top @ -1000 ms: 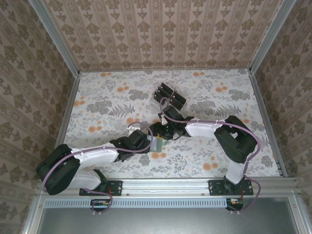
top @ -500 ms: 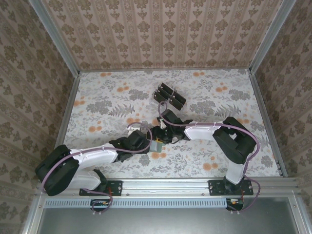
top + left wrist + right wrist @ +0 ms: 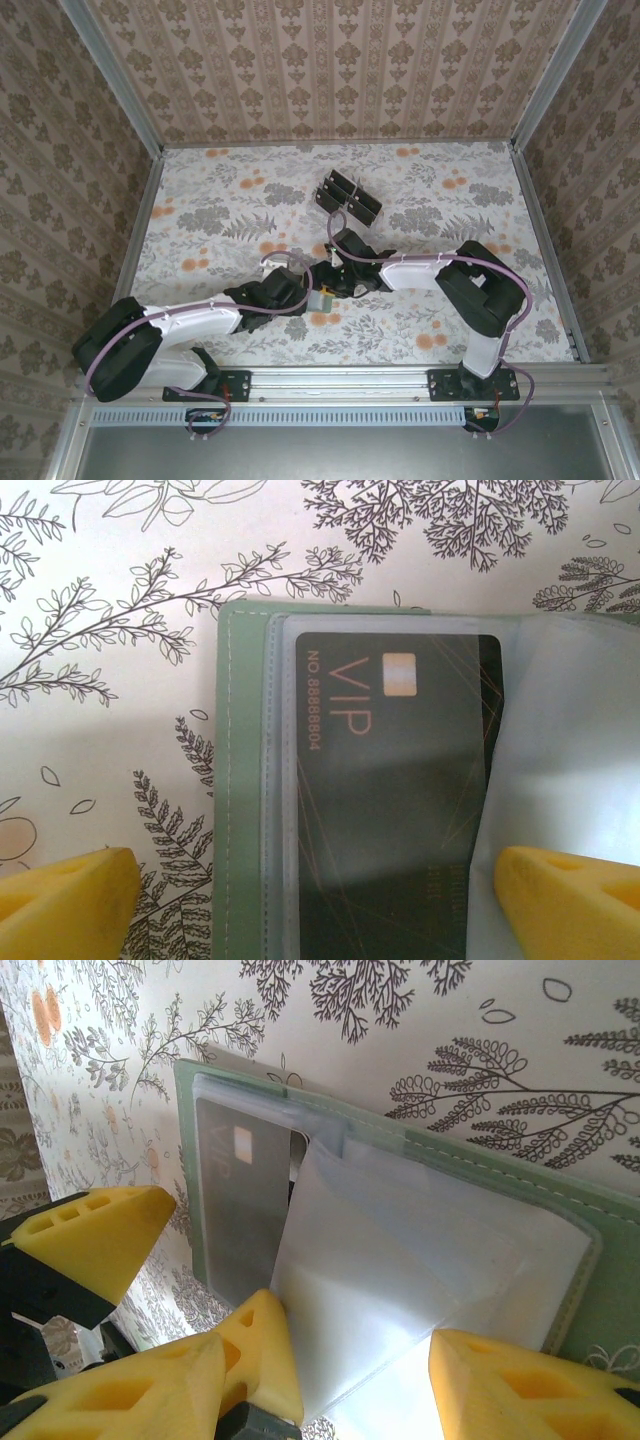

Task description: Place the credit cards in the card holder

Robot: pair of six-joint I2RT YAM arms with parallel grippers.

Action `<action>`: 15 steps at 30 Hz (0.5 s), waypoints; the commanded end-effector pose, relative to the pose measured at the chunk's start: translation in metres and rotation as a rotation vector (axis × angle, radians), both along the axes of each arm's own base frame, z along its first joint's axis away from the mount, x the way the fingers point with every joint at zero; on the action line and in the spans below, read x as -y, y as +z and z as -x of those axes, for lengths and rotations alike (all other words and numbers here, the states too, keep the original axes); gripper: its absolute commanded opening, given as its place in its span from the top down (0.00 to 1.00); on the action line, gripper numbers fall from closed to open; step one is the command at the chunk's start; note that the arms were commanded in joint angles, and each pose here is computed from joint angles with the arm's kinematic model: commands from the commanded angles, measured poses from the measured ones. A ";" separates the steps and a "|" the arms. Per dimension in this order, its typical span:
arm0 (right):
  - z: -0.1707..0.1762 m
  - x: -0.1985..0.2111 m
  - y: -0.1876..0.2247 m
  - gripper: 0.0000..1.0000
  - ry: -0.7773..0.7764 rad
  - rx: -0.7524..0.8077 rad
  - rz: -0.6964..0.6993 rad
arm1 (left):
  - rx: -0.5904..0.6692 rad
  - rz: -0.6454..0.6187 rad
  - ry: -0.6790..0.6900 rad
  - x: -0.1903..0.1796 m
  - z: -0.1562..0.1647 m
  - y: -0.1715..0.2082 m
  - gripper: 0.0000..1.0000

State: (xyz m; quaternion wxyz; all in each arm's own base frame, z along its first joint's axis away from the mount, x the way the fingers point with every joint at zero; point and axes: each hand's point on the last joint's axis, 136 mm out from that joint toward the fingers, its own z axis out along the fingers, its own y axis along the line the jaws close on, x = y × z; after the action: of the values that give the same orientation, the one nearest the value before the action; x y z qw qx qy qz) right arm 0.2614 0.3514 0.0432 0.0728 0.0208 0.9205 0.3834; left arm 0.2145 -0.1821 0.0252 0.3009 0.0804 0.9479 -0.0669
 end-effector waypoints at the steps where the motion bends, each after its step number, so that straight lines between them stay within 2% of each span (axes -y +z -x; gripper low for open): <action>1: 0.008 0.001 0.001 0.43 -0.001 -0.001 0.003 | 0.008 -0.004 0.021 -0.006 0.000 0.001 0.00; 15: 0.004 -0.005 0.001 0.39 -0.055 -0.029 -0.053 | 0.013 0.006 0.022 -0.006 0.000 0.004 0.00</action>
State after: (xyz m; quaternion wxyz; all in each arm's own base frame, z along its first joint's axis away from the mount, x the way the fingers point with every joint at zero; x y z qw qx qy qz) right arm 0.2611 0.3544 0.0433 0.0733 0.0416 0.9141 0.3967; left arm 0.2136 -0.1804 0.0268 0.3025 0.0793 0.9474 -0.0683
